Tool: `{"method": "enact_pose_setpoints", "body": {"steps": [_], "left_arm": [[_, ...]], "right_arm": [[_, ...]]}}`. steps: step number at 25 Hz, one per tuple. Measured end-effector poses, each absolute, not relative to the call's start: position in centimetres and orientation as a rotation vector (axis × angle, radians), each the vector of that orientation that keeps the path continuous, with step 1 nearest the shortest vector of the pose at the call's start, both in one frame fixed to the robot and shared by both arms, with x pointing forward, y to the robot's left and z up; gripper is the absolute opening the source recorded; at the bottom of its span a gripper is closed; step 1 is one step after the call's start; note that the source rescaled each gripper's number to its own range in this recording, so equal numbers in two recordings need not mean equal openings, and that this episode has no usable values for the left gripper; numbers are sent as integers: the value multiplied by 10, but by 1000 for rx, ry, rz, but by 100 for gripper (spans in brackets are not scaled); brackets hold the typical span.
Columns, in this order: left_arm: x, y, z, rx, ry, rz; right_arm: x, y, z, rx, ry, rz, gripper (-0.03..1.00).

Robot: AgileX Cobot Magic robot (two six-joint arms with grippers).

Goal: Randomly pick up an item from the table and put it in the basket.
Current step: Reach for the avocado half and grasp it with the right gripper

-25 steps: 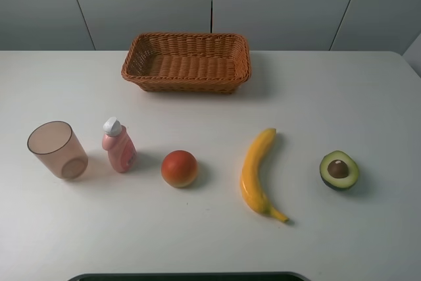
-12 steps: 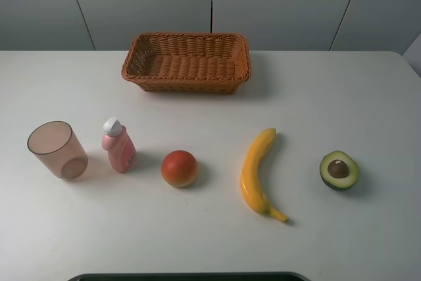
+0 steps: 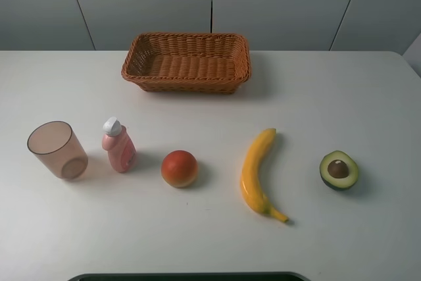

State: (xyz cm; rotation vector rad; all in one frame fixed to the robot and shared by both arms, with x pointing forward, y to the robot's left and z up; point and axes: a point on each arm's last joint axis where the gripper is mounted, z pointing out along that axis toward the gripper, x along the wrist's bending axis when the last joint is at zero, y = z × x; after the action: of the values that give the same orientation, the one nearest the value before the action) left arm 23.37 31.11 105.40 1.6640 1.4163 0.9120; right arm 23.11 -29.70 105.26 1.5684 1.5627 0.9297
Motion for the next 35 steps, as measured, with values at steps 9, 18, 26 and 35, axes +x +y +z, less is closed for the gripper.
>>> {"method": "enact_pose_setpoints", "body": {"steps": [9,18,26,35], "left_arm": [[234,311,1054,1664,1416,912],[234,311,1054,1664,1416,912],[234,311,1054,1664,1416,912],[234,311,1054,1664,1416,912]], "right_arm": [[231,-297,1053,1568,1563,930,100],[231,-294,1053,1575,1574,968,100],[231,-291,1053,1583,1582,1008,100],[262,-293,1105,1657,1672,906,100]]}}
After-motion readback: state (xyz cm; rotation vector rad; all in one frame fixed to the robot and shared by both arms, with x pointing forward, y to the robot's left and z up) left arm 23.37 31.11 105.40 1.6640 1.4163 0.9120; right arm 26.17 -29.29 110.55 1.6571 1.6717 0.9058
